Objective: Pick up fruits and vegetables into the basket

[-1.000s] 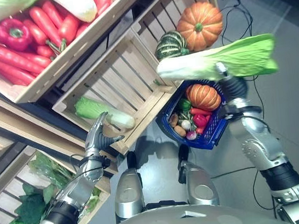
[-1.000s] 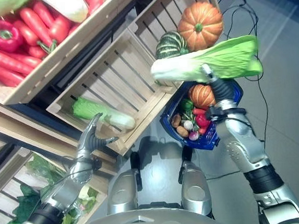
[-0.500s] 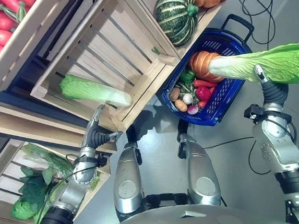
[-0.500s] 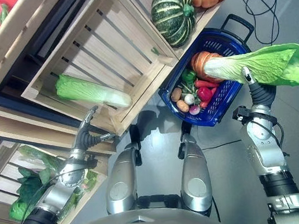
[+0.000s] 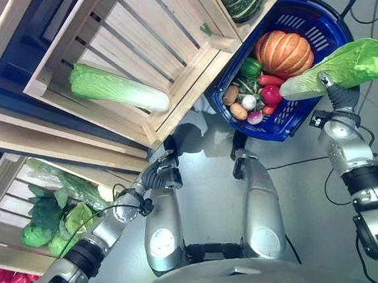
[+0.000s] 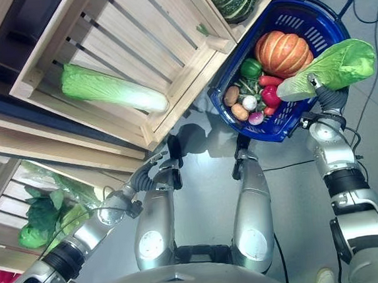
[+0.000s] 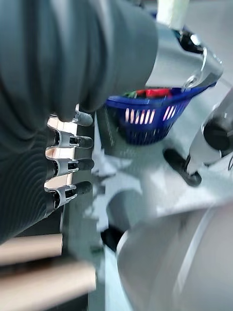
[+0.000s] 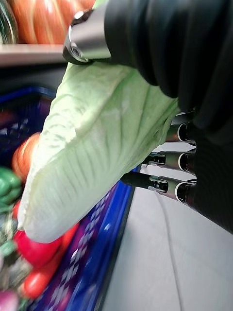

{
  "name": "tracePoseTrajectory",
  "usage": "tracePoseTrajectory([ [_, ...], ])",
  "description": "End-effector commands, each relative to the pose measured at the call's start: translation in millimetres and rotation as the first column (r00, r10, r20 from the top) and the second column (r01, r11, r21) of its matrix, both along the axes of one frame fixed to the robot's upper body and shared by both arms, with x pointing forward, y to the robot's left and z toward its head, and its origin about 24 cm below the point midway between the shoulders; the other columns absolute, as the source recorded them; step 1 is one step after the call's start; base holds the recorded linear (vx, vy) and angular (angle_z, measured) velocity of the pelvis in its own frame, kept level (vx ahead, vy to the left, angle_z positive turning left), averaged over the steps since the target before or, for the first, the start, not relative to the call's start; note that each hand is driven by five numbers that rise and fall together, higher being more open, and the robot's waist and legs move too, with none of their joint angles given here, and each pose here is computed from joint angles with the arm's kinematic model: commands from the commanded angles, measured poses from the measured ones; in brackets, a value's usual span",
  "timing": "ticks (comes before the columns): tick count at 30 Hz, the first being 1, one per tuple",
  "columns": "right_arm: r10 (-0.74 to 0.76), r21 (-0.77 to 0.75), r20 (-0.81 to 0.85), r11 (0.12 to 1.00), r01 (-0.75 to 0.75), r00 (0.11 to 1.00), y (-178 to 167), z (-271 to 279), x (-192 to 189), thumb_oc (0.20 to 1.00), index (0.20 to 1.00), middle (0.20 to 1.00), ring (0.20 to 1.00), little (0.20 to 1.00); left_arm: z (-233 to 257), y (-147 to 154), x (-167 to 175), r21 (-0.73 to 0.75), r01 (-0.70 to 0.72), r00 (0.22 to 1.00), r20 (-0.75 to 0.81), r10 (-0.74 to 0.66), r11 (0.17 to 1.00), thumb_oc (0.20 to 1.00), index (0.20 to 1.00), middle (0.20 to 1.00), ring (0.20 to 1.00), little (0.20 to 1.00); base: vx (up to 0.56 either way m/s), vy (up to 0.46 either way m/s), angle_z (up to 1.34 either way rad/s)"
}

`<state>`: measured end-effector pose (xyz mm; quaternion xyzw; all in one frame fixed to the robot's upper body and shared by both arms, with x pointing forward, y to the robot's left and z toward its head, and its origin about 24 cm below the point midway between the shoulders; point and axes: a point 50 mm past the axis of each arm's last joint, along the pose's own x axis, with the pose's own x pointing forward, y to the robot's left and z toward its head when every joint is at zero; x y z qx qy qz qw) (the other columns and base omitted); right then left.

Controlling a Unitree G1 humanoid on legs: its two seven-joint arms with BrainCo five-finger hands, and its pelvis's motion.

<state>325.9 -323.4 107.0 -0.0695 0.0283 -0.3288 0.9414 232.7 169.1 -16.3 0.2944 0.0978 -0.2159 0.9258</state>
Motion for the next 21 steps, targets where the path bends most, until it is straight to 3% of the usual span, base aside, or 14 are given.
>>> tracePoseTrajectory([
  [1,0.014,0.043,0.029,0.999,-0.015,0.999,-25.3,20.0,-1.7,0.2,0.2,0.2,0.2,0.2,-2.3,-14.4,-14.1,-0.083,0.043,0.999,-0.02,-0.045,0.996,1.0,1.0,1.0,1.0,1.0,-0.02,-0.032,0.11],
  [4,0.011,0.172,-0.025,0.985,-0.006,1.0,-39.0,13.2,2.9,0.2,0.2,0.2,0.2,0.2,-0.8,-19.5,-14.1,-0.078,0.074,0.997,0.001,-0.074,0.994,1.0,1.0,1.0,1.0,1.0,-0.04,-0.052,0.1],
  [15,0.101,0.283,-0.278,0.959,-0.02,0.955,-57.7,-7.0,-3.6,0.2,0.2,0.2,0.2,0.2,8.2,-29.1,-13.0,-0.021,0.14,0.984,0.113,-0.137,0.99,1.0,1.0,1.0,1.0,1.0,0.0,-0.045,0.09],
  [21,0.046,0.249,-0.37,0.967,0.052,0.928,-62.7,-13.4,-9.6,0.2,0.2,0.2,0.2,0.2,21.8,-31.6,-6.3,0.012,0.13,0.958,0.255,-0.128,0.991,1.0,1.0,1.0,1.0,1.0,0.02,-0.039,0.09],
])
